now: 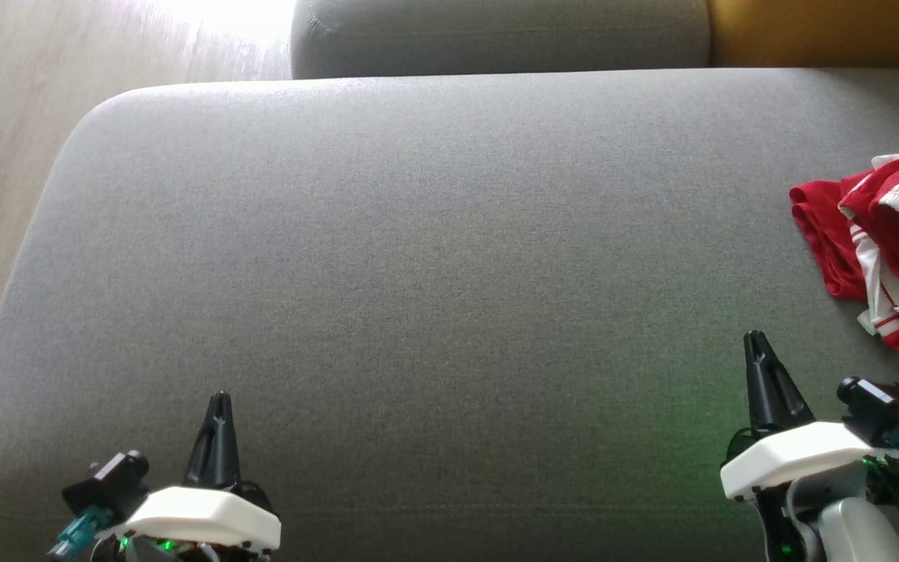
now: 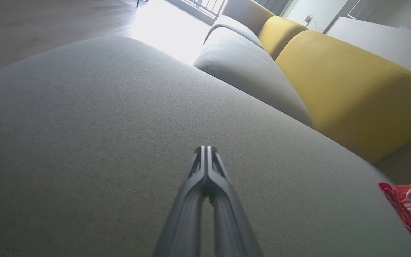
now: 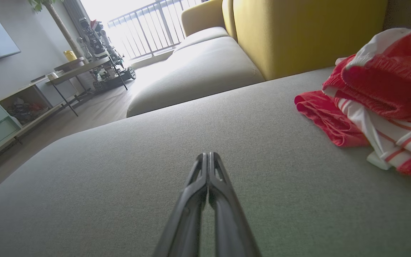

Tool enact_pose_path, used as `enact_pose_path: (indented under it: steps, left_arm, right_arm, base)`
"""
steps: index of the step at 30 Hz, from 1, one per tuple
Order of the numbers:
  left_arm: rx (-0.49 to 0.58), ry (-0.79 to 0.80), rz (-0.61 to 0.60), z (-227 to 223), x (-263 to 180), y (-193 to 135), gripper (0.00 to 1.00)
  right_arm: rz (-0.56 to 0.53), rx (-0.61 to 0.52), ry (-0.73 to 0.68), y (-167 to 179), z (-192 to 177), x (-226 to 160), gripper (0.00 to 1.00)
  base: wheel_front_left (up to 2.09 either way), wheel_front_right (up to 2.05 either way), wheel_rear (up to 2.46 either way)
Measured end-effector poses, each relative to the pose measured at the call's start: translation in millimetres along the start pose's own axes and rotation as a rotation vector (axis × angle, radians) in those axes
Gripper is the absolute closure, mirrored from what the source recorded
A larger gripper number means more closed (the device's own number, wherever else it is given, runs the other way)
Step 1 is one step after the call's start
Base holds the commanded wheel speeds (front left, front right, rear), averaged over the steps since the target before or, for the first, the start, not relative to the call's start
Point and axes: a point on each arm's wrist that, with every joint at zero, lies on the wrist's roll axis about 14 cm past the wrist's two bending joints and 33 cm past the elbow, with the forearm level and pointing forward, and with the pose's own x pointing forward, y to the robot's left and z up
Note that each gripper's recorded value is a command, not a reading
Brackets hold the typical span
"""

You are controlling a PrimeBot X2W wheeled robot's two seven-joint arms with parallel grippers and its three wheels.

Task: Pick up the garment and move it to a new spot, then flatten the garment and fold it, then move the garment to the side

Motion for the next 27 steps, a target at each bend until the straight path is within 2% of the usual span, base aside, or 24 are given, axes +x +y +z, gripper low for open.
enact_pose_path:
  steps: [27]
  left_arm:
    - [-0.277,0.045,0.012,-1.0,8.1,4.3,1.0]
  right_arm:
    - [-0.078,0.313,0.005,-17.1,1.6,-4.9,1.0]
  base:
    - [0.0,0.0,0.0]
